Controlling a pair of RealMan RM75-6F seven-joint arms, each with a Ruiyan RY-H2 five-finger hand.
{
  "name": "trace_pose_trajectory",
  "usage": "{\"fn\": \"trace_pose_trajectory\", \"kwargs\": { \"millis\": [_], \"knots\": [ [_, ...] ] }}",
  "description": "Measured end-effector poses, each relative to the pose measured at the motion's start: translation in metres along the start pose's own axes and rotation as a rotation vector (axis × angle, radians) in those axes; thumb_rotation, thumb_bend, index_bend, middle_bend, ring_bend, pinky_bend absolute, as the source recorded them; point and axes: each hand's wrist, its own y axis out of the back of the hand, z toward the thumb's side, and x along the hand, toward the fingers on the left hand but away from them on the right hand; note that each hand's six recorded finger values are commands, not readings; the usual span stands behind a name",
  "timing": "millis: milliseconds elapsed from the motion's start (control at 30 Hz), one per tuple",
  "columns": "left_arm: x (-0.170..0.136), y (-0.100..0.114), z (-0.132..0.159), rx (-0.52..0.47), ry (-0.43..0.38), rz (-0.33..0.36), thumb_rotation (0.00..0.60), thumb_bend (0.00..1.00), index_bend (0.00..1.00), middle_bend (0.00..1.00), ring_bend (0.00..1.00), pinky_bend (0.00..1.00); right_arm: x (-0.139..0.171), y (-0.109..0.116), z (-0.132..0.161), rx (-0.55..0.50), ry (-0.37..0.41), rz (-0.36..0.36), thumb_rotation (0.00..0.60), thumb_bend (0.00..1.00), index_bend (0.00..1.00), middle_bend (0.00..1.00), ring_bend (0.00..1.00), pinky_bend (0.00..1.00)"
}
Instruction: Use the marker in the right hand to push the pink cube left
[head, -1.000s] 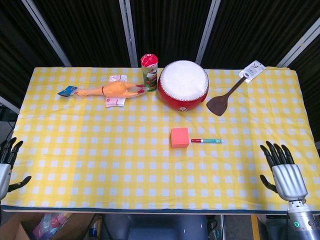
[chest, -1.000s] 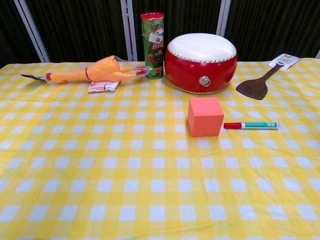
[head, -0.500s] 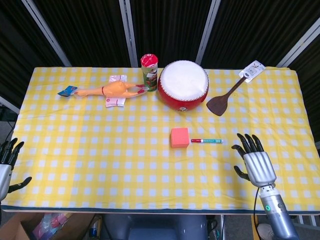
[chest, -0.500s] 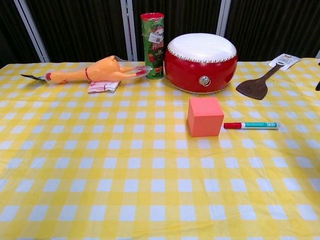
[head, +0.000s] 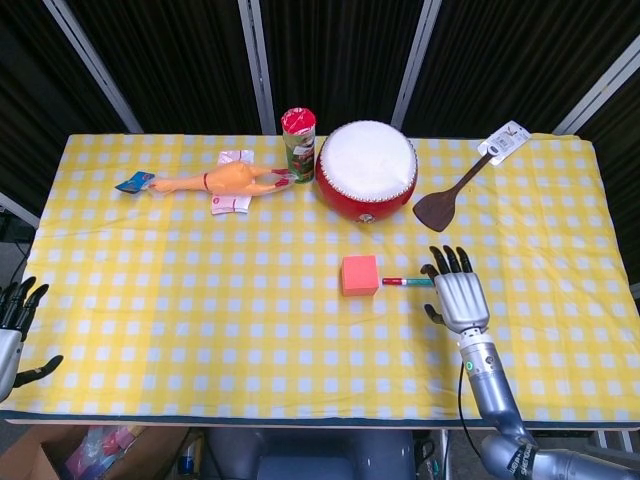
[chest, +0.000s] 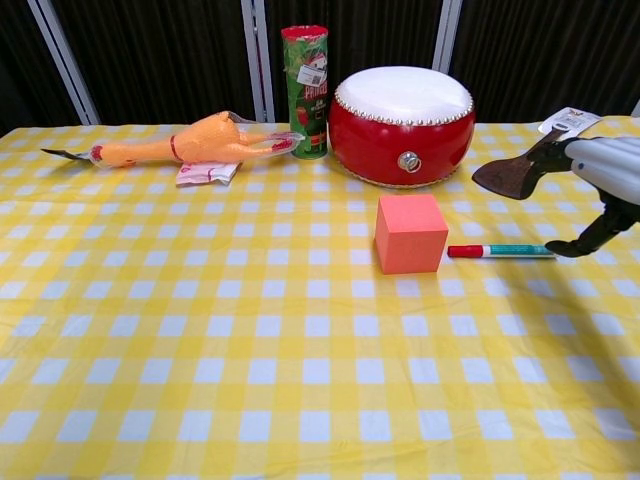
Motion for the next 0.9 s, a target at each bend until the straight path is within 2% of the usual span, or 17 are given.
{"fn": "trace_pose_trajectory", "kwargs": {
  "millis": [300,900],
  "knots": [
    [0.001,0.0,0.0,-0.011,0.001,-0.012,0.6,0.0,0.0,0.0,0.0,0.0,-0.027,-0.015,0.0,0.0,-0.05,0.043,0.6,0.33,0.36,0.12,0.0,0.04],
    [0.005,-0.001,-0.001,-0.03,0.005,-0.027,0.6,0.0,0.0,0.0,0.0,0.0,-0.056,-0.04,-0.005,0.004,-0.092,0.104,0.6,0.33,0.38,0.13,0.0,0.04]
  ]
}}
